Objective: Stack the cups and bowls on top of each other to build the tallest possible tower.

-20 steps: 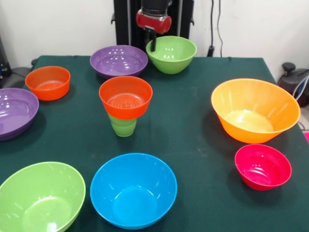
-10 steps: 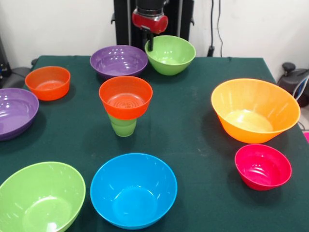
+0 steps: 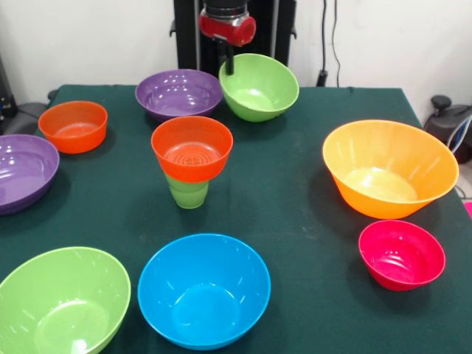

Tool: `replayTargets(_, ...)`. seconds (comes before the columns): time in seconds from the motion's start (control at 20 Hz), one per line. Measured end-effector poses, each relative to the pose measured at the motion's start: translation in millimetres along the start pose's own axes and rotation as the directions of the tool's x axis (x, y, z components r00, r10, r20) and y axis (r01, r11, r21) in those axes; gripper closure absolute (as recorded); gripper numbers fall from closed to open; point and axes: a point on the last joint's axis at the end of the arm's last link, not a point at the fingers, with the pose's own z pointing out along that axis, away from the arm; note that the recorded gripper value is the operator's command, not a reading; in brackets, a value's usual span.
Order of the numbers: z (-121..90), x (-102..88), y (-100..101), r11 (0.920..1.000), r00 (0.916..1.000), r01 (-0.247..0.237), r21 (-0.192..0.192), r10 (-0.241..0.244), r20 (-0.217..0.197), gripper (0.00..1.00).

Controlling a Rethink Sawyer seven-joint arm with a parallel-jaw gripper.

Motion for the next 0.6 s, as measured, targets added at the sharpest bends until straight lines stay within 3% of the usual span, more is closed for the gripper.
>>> replayTargets(0.6,-48,-18.5,32,0.9965,0.9998,-0.021,-0.082,0.021,-0.002,1.0)
